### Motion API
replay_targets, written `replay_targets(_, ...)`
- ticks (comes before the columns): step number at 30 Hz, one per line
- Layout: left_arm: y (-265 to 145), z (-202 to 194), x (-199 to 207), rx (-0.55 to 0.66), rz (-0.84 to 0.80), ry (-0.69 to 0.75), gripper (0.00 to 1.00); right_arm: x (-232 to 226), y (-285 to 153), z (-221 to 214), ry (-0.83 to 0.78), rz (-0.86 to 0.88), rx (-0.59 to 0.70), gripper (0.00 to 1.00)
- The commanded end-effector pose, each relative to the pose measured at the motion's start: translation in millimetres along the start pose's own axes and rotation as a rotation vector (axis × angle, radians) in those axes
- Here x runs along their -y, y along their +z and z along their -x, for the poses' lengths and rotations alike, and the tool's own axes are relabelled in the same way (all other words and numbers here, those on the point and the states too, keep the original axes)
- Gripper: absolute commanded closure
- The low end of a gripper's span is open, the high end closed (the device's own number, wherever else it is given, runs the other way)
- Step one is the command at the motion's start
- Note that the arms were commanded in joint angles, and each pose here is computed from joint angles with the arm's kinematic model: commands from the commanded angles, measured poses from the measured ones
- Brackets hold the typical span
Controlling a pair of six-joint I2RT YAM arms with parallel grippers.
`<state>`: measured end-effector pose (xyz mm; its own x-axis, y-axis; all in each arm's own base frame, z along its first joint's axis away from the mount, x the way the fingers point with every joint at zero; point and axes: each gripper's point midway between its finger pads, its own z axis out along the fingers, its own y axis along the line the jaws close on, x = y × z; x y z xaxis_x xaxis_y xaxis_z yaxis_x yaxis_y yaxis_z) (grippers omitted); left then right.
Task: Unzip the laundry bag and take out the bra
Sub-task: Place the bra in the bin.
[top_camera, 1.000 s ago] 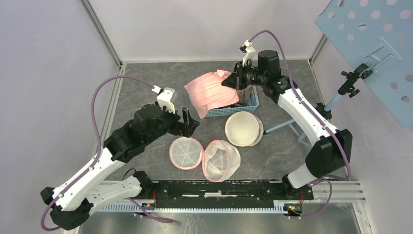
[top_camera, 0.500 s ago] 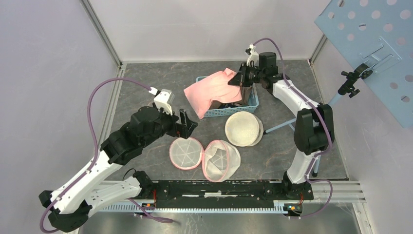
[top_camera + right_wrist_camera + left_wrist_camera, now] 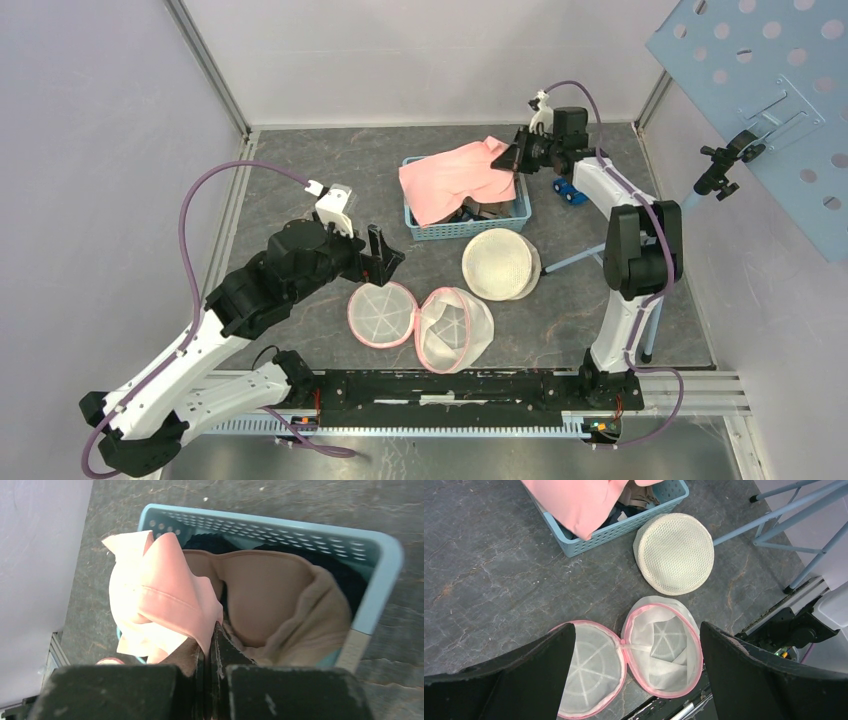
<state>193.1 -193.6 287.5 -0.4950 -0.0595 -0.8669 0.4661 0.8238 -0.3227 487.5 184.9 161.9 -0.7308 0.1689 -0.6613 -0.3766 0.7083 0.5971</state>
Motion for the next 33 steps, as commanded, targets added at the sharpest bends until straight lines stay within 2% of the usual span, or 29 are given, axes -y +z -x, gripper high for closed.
replay_targets(1, 0.1, 6.3, -3.1, 0.025, 0.017, 0.008, 0.00, 14.8, 5.0, 5.4, 0.005, 0.013, 0.031, 1.00)
replay_targets(10, 2.2, 3.5, -7.2, 0.017, 0.038, 0.012, 0.00, 44.0, 9.2, -13.4, 0.035, -0.051, 0.001, 1.00)
replay_targets(16, 6.1, 0.9, -12.0, 0.000, 0.064, 0.036, 0.00, 38.3, -0.1, -7.7, 0.014, -0.060, 0.021, 0.61)
replay_targets(21, 9.7, 4.4, -22.4, -0.004, 0.128, 0.073, 0.00, 23.0, -23.2, 20.9, -0.067, -0.107, 0.081, 0.45)
replay_targets(26, 34.4, 14.1, -29.7, -0.044, 0.209, 0.175, 0.00, 11.7, -48.7, 47.7, -0.153, -0.179, 0.134, 0.43)
replay_targets(30, 49.0, 38.1, -24.1, 0.009, 0.220, 0.191, 0.00, 11.3, -69.9, 60.2, -0.220, -0.268, 0.166, 0.43)
replay_targets(33, 65.4, 48.4, -23.1, 0.020, 0.234, 0.188, 0.00, 3.9, -70.2, 61.4, -0.253, -0.281, 0.173, 0.45)
